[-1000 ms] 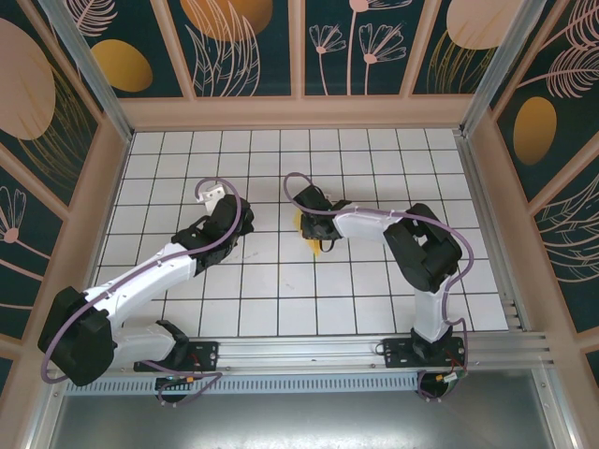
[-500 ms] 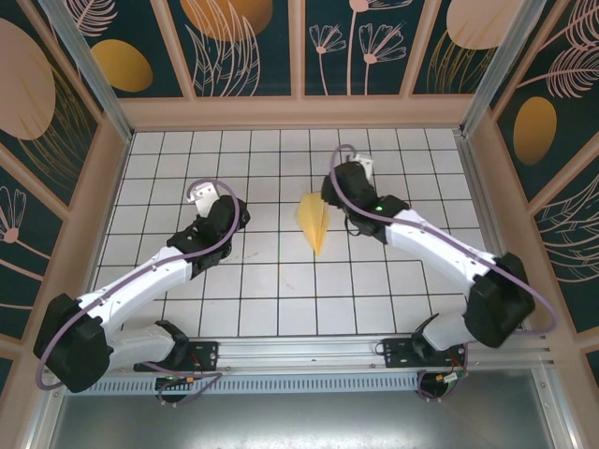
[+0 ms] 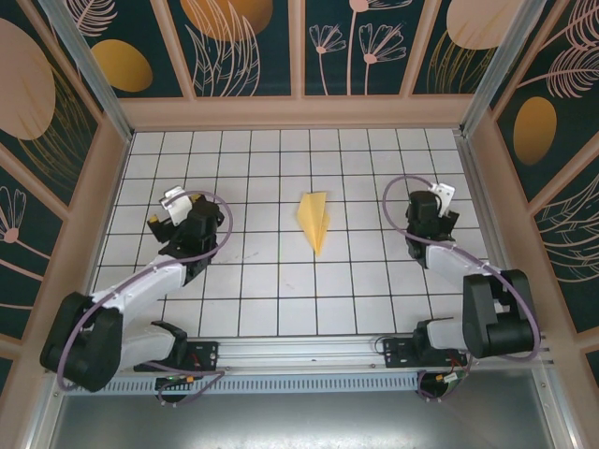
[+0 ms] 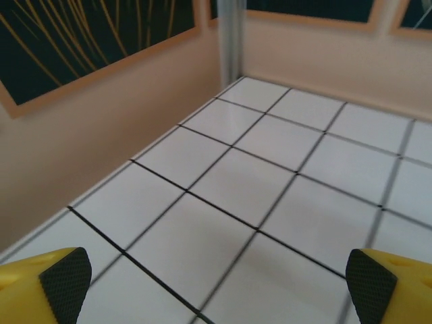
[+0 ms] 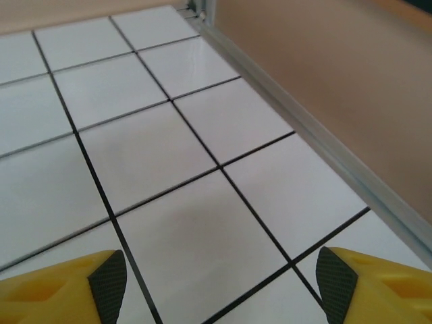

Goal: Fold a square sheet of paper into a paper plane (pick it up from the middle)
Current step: Reset both arms

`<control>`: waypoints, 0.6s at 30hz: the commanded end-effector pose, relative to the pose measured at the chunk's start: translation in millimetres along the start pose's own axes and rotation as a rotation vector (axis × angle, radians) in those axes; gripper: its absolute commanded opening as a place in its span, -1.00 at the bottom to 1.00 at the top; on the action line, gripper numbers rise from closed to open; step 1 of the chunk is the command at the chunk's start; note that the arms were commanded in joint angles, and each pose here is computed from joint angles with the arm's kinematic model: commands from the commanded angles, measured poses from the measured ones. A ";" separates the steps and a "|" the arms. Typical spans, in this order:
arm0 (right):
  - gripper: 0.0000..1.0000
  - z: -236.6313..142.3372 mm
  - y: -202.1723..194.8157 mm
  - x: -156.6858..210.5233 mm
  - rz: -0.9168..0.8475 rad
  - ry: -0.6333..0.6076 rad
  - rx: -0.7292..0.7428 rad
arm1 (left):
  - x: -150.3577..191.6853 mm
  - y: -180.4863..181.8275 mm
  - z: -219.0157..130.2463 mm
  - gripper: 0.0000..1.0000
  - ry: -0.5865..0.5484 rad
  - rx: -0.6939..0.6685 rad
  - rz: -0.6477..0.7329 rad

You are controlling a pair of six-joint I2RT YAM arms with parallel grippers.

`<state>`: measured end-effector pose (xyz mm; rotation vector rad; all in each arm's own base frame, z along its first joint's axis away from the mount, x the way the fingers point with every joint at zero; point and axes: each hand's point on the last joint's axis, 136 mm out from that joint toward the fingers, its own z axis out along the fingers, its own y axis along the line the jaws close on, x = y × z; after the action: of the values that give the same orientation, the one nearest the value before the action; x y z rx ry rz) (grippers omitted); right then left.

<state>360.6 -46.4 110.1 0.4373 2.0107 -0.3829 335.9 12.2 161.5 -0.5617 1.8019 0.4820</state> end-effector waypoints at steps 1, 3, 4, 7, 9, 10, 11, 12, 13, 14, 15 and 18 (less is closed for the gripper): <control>0.53 -1.0 32.9 -25.2 -0.032 -0.188 -0.232 | -16.8 -9.8 11.0 0.97 -0.091 0.016 0.045; 0.53 -6.6 42.2 -26.5 -0.030 -0.247 -0.320 | -22.5 -15.7 11.3 0.97 -0.170 0.066 0.039; 0.53 -8.9 42.9 -26.5 -0.021 -0.281 -0.357 | -23.5 -17.5 12.2 0.97 -0.209 0.098 0.034; 0.51 -11.3 45.0 -21.0 0.011 -0.308 -0.455 | -10.2 -20.5 22.7 0.97 -0.217 0.100 0.128; 0.52 -13.2 40.7 -13.7 0.031 -0.322 -0.485 | -6.7 -19.6 23.9 0.98 -0.255 0.138 0.127; 0.51 -14.9 41.3 -13.0 0.034 -0.340 -0.503 | -4.3 -16.9 26.4 0.98 -0.264 0.153 0.114; 0.52 -13.9 41.4 -9.5 0.029 -0.322 -0.499 | -3.0 -12.3 29.3 0.98 -0.269 0.162 0.088; 0.51 -12.9 42.8 -10.6 0.026 -0.318 -0.502 | -2.3 -5.0 34.5 0.98 -0.252 0.148 0.053; 0.52 -12.1 41.9 -10.5 0.029 -0.318 -0.493 | -0.9 -4.4 36.2 0.98 -0.239 0.194 0.031; 0.52 -10.2 39.8 -10.9 0.037 -0.316 -0.477 | -1.7 0.7 36.7 0.98 -0.244 0.220 -0.003; 0.64 -9.3 37.9 -11.4 0.049 -0.315 -0.469 | 0.2 6.8 35.9 0.98 -0.243 0.252 -0.037; 0.98 -7.9 34.5 -11.5 0.057 -0.315 -0.446 | 8.7 5.4 29.2 0.98 -0.258 0.364 -0.055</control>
<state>371.7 -16.0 103.0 0.1467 1.7828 0.0136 347.3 55.3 125.9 -0.3574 1.6698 0.3807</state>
